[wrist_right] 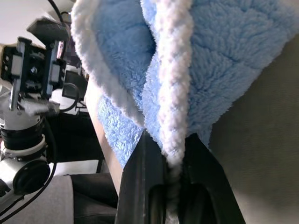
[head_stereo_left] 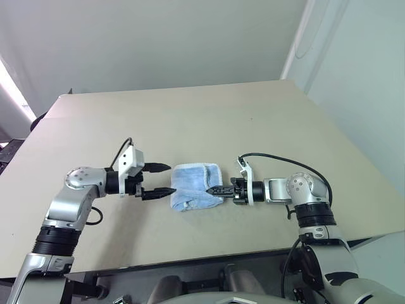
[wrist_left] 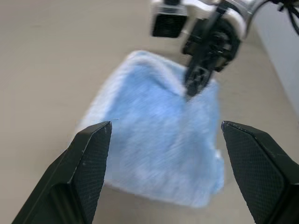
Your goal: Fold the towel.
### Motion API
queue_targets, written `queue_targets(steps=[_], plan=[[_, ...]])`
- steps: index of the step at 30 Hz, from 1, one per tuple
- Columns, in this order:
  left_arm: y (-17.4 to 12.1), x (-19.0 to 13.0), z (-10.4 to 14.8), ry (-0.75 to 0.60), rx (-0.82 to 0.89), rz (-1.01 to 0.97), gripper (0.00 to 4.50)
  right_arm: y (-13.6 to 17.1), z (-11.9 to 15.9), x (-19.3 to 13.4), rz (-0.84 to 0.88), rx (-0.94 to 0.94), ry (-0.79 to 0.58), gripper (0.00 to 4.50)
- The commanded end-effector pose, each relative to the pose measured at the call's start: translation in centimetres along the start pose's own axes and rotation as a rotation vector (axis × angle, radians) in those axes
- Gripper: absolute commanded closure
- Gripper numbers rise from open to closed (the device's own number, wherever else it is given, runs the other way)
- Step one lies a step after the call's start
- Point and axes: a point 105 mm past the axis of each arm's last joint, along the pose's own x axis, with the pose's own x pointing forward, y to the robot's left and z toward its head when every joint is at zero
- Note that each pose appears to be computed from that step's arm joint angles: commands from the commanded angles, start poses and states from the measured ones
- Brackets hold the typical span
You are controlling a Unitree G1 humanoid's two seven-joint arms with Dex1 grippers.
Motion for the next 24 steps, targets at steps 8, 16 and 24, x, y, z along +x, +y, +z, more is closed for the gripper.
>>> queue_targets(steps=[8, 16, 24], plan=[[0.3, -0.9, 1.6, -0.066, -0.015, 0.073, 0.53, 5.4, 8.3, -3.9, 0.171, -0.122, -0.368, 4.49], [0.3, -1.0, 1.8, -0.094, -0.034, 0.137, 0.53, -1.4, 12.7, -3.8, -0.215, -0.073, -0.569, 4.49], [0.1, -1.3, 1.6, -0.104, -0.063, 0.173, 0.53, -1.9, 13.1, -4.2, -0.246, -0.126, -0.568, 4.49]])
